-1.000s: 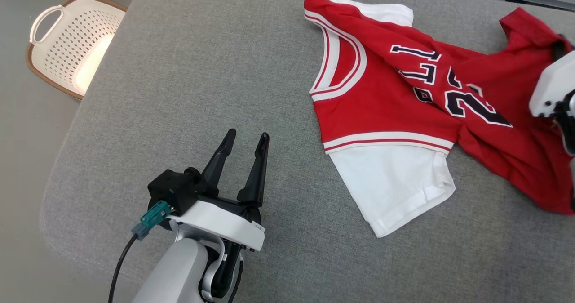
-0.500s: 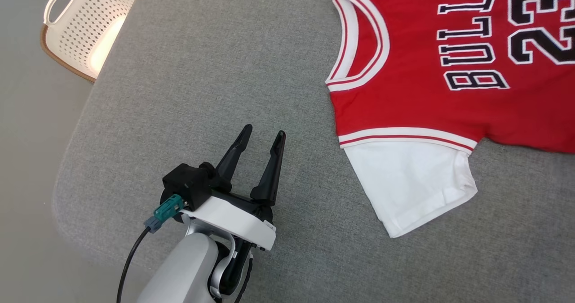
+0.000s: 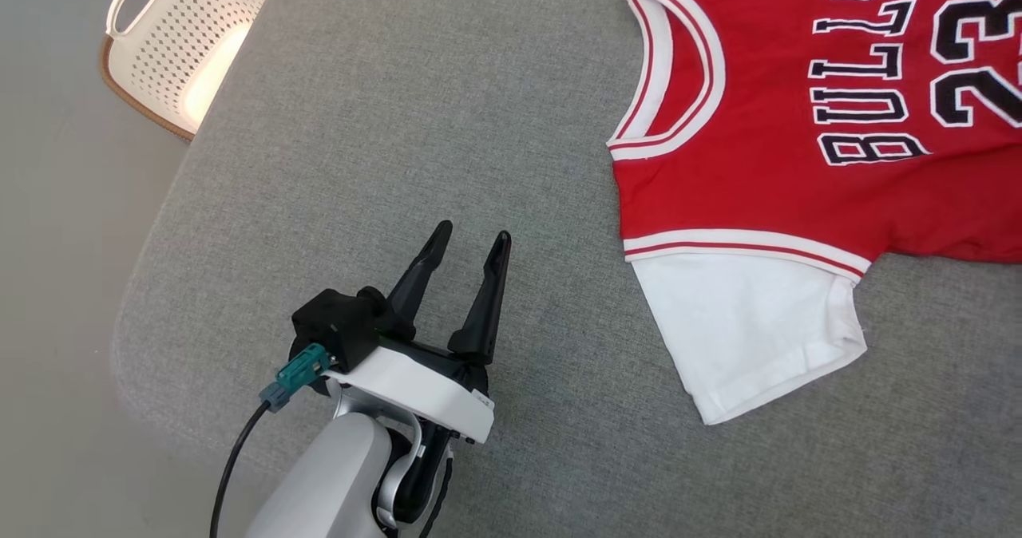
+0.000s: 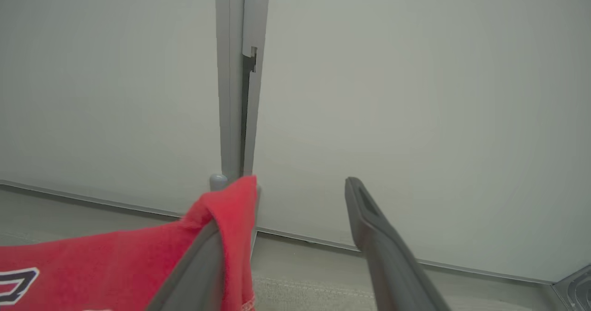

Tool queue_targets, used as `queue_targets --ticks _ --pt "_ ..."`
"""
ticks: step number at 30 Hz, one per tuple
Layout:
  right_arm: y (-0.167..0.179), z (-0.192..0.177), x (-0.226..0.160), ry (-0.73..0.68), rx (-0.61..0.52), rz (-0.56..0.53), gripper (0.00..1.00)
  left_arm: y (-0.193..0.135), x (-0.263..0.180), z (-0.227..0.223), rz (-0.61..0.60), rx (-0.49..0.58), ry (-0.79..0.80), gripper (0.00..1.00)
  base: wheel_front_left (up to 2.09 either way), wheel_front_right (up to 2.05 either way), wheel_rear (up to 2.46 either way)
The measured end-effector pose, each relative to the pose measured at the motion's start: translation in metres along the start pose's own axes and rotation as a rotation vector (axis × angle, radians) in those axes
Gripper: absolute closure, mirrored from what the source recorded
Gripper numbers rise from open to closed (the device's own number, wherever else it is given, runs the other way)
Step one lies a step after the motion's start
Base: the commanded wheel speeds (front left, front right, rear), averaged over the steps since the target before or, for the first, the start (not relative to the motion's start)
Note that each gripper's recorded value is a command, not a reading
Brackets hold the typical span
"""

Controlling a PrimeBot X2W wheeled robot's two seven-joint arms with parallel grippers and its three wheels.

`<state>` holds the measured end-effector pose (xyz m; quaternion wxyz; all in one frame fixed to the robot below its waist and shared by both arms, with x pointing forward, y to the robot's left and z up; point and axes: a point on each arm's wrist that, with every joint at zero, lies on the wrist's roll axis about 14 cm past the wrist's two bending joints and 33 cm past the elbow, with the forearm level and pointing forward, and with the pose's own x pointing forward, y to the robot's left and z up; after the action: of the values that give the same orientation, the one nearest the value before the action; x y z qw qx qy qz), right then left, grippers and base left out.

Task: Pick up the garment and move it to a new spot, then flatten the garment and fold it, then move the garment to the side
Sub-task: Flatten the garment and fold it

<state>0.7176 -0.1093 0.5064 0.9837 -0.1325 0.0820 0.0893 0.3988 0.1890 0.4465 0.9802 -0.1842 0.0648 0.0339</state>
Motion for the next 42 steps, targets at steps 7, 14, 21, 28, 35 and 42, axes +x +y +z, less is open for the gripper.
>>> queue_targets --ticks 7,14,21,28,35,42 --pt "0.000 -0.024 -0.028 0.024 0.060 -0.005 0.00 -0.007 0.001 0.013 -0.023 0.013 -0.040 0.00 0.00 0.00 0.00" --pt "-0.005 -0.029 -0.069 -0.041 0.164 -0.024 0.00 -0.025 0.000 0.020 -0.077 0.012 -0.067 0.00 0.00 0.00 0.00" --pt "-0.012 -0.049 -0.115 -0.035 0.237 -0.050 0.00 -0.048 -0.001 0.017 -0.146 0.002 -0.066 0.00 0.00 0.00 0.00" --pt "-0.036 -0.077 -0.149 0.079 0.235 -0.080 0.00 -0.071 0.002 0.016 -0.219 0.008 -0.068 0.00 0.00 0.00 0.00" --pt "-0.031 -0.071 -0.146 0.142 0.278 -0.043 0.00 -0.075 -0.001 0.016 -0.230 0.008 -0.068 0.00 0.00 0.00 0.00" --pt "0.035 -0.046 -0.147 0.159 0.365 0.173 0.00 -0.065 -0.008 0.020 -0.202 0.008 -0.079 0.00 0.00 0.00 0.00"
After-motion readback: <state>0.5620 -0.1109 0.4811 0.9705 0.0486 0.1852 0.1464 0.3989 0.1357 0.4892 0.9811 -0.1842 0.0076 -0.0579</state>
